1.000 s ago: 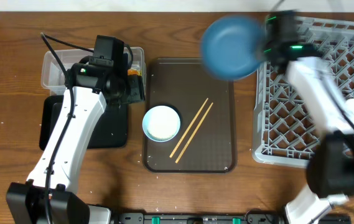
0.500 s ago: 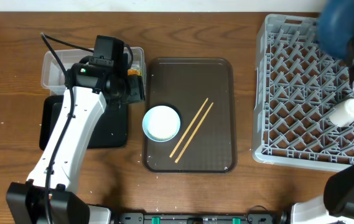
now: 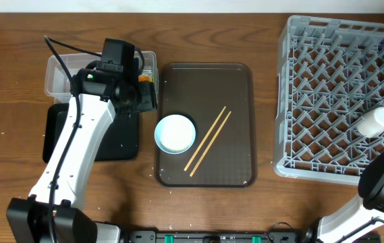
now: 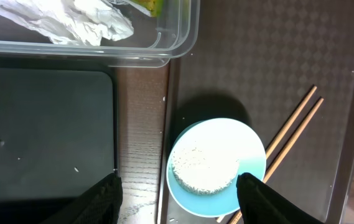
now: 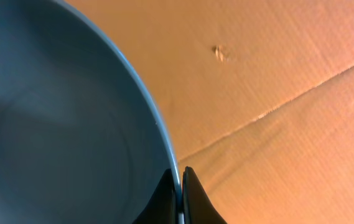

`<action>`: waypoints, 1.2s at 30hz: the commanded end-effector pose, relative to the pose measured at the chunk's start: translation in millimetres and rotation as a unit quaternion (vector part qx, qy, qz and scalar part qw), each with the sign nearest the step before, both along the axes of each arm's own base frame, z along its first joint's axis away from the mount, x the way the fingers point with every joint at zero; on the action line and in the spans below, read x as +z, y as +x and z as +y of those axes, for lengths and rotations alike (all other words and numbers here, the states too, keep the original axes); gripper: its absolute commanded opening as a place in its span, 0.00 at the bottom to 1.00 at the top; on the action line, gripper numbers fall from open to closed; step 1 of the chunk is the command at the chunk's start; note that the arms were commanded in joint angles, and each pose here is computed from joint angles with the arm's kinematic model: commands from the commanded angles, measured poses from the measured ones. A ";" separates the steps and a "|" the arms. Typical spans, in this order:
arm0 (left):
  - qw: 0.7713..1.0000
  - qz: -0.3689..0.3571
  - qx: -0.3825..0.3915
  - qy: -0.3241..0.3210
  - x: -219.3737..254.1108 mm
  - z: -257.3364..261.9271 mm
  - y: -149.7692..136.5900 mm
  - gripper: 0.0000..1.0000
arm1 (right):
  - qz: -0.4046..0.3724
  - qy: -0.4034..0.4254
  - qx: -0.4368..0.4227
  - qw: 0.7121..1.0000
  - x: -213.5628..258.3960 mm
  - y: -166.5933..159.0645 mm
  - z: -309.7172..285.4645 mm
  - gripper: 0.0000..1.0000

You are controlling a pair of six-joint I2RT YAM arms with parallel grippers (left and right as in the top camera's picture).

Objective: Sort waste into correct bins and load items into the dishwasher rack
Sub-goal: 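Carry the blue plate into the dish rack with the right gripper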

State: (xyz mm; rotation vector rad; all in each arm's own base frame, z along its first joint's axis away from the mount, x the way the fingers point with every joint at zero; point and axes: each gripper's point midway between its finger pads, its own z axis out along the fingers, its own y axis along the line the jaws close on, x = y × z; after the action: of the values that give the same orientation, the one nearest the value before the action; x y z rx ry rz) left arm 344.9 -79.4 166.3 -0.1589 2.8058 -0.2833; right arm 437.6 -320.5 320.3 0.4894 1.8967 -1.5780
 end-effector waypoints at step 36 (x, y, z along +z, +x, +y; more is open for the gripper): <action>1.000 -0.002 0.007 0.000 2.1 0.7 1.3 0.62 | 0.033 0.074 -0.013 0.997 -76.2 16.2 60.5 0.64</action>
State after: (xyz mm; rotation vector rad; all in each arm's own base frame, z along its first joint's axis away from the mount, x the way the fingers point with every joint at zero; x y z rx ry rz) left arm 344.9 -79.6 166.3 -0.1635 2.8059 -0.2851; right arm 457.2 -268.9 211.5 0.4646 2.1649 -1.5632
